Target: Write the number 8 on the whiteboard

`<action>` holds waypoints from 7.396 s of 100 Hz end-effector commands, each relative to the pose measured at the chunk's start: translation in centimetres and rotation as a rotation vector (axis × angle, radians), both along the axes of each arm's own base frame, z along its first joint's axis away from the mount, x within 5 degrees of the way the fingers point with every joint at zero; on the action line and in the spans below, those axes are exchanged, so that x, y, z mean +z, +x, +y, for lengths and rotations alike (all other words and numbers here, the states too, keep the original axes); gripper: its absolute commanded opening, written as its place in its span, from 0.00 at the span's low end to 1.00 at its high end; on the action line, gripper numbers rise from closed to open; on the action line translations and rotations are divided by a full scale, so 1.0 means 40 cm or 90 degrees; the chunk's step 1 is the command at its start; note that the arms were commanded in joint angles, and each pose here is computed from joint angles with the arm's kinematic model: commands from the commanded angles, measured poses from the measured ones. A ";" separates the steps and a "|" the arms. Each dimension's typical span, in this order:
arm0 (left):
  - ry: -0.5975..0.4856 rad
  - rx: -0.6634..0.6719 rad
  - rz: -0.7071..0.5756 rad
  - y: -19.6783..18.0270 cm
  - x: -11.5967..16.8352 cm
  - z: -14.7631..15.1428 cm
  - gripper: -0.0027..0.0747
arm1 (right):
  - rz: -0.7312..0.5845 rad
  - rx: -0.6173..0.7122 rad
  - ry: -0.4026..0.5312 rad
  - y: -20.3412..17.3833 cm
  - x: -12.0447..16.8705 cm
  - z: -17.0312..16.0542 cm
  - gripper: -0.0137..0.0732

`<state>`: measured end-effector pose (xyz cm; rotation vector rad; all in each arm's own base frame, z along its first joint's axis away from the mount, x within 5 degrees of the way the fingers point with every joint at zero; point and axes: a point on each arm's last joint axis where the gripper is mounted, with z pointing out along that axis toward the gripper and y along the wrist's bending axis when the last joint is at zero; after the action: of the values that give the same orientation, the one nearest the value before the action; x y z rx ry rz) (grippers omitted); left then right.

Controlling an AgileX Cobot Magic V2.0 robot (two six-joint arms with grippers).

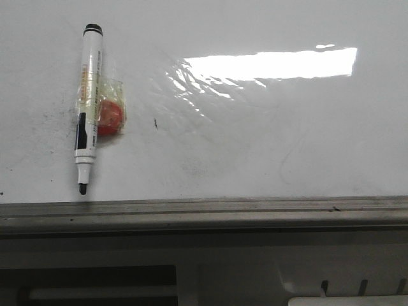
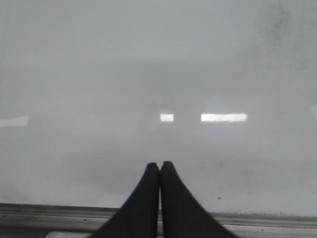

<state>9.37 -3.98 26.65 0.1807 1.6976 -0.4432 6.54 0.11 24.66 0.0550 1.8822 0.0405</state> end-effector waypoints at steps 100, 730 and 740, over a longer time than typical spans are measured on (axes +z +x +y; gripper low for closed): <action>0.002 -0.182 0.030 0.125 -0.106 -0.257 0.60 | -0.061 0.033 -0.003 0.008 0.043 0.008 0.08; 0.173 -0.433 -0.162 0.043 -0.008 -0.333 0.51 | 0.187 0.575 -0.103 0.203 0.286 0.451 0.10; 0.177 -0.435 -0.151 0.055 -0.014 -0.350 0.51 | 0.194 0.580 -0.106 0.197 0.284 0.453 0.10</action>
<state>11.22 -16.99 24.28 1.0587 1.5226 -0.5942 14.60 18.22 34.46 -0.9846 2.1414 0.4813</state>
